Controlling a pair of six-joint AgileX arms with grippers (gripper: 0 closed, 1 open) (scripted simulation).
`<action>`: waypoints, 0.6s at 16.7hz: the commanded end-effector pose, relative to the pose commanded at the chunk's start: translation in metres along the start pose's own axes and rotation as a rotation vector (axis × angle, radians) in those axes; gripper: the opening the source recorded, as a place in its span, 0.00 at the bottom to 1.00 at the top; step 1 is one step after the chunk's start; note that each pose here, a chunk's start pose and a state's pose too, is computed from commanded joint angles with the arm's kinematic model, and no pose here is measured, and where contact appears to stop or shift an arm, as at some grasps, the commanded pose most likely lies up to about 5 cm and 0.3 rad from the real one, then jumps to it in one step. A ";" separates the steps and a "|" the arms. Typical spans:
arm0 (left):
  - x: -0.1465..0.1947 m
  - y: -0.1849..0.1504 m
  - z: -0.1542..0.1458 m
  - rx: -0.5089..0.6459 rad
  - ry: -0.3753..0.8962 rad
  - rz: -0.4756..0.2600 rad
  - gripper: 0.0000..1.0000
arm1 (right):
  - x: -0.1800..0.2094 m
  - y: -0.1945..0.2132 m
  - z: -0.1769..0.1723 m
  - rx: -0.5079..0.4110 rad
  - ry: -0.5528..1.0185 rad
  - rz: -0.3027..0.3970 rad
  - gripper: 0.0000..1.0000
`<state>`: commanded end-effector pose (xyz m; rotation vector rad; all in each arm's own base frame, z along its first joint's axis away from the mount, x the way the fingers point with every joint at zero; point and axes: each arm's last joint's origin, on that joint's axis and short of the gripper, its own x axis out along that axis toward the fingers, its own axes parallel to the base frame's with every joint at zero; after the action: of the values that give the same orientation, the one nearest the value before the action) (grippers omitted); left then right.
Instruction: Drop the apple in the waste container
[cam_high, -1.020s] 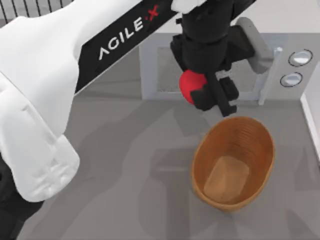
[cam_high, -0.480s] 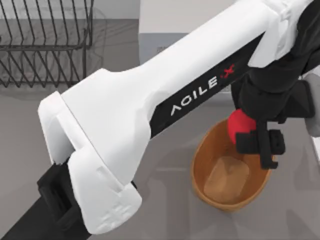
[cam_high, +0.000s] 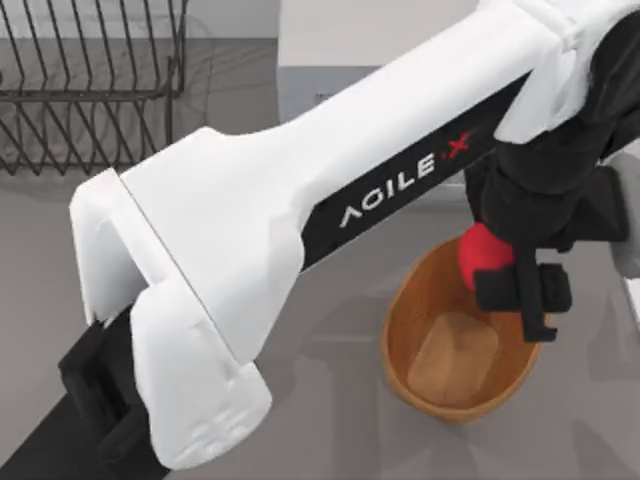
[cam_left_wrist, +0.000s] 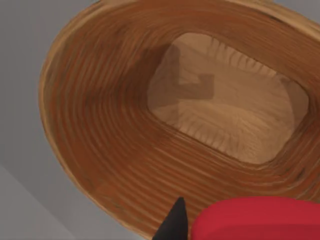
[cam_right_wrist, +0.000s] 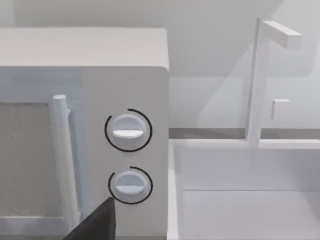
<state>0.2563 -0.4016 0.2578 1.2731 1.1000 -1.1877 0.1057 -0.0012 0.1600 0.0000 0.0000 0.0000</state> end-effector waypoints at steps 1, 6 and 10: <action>0.007 0.000 0.001 0.001 0.003 -0.002 0.00 | 0.000 0.000 0.000 0.000 0.000 0.000 1.00; 0.050 -0.004 -0.003 0.007 0.030 -0.023 0.00 | 0.000 0.000 0.000 0.000 0.000 0.000 1.00; 0.059 -0.005 -0.004 0.008 0.013 -0.009 0.00 | 0.000 0.000 0.000 0.000 0.000 0.000 1.00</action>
<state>0.2569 -0.3983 0.1987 1.2845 1.1122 -1.1932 0.1057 -0.0012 0.1600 0.0000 0.0000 0.0000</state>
